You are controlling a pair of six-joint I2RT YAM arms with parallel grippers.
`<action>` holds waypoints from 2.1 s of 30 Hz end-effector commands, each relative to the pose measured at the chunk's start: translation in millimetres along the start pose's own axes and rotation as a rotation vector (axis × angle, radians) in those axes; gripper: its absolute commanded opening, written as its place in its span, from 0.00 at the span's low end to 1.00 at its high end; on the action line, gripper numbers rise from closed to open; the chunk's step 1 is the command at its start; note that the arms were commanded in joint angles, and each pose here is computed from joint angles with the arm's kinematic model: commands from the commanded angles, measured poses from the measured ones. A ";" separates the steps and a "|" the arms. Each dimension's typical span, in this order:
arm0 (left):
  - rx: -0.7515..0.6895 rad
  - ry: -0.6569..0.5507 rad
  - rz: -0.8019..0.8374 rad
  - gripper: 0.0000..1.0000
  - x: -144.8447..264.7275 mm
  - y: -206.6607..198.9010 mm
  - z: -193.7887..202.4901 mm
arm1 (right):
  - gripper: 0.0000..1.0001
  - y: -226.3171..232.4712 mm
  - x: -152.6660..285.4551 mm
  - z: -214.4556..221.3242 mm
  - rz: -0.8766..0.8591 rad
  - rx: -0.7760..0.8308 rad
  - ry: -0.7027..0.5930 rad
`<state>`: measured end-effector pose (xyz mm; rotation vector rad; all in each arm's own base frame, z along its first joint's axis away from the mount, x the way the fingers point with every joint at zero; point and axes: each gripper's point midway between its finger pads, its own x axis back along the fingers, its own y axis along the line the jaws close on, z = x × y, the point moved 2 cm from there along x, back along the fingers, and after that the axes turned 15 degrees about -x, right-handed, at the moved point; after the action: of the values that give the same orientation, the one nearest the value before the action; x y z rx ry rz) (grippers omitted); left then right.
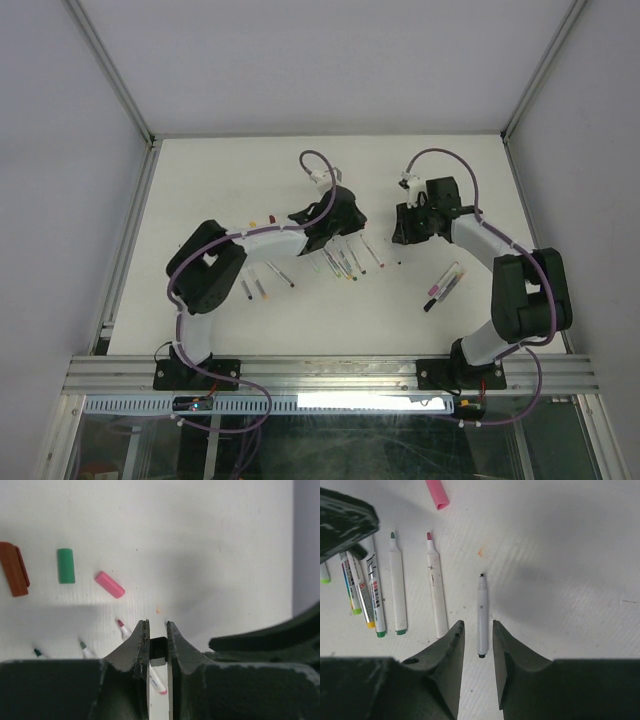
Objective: Open the pen caps
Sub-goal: Place the pen at the center of the board, then place the pen cap at the center of the board.
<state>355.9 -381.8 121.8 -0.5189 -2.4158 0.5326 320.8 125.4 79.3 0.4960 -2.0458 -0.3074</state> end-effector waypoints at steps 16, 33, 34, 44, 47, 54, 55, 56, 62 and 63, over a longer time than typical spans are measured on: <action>-0.169 0.120 -0.168 0.11 -92.8 -10.5 6.2 | 0.30 -11.0 28.8 -35.9 -0.008 -0.051 -0.125; -0.188 0.122 -0.180 0.27 -100.9 -6.3 6.5 | 0.30 -12.2 29.3 -36.1 -0.010 -0.056 -0.128; -0.188 0.120 -0.179 0.27 -100.8 -6.6 5.2 | 0.30 -11.9 29.0 -35.6 -0.010 -0.056 -0.127; -0.280 0.006 -0.113 0.38 -71.3 -41.1 -51.8 | 0.31 1.2 34.3 -33.2 -0.097 -0.007 -0.112; -0.314 -0.046 -0.080 0.41 -48.3 -51.0 -71.7 | 0.32 8.2 40.3 -30.8 -0.144 0.044 -0.102; -0.417 -0.181 0.127 0.46 39.2 -58.9 -87.3 | 0.34 36.5 80.5 -21.4 -0.392 0.213 -0.085; -0.431 -0.195 0.152 0.50 52.5 -52.9 -81.6 | 0.34 38.6 86.9 -21.2 -0.417 0.223 -0.094; -0.443 -0.218 0.179 0.54 66.8 -44.7 -73.8 | 0.34 40.3 93.9 -21.8 -0.440 0.241 -0.108; -0.481 -0.343 0.316 0.84 151.5 -19.9 -60.3 | 0.38 68.4 128.5 -13.4 -0.633 0.400 -0.153; -0.485 -0.351 0.324 0.88 161.4 -13.6 -56.0 | 0.40 74.1 134.7 -7.8 -0.675 0.429 -0.144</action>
<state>296.9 -315.5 212.3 -0.9087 -2.7014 0.1198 279.7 110.3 174.5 1.1088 -2.0578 -0.3558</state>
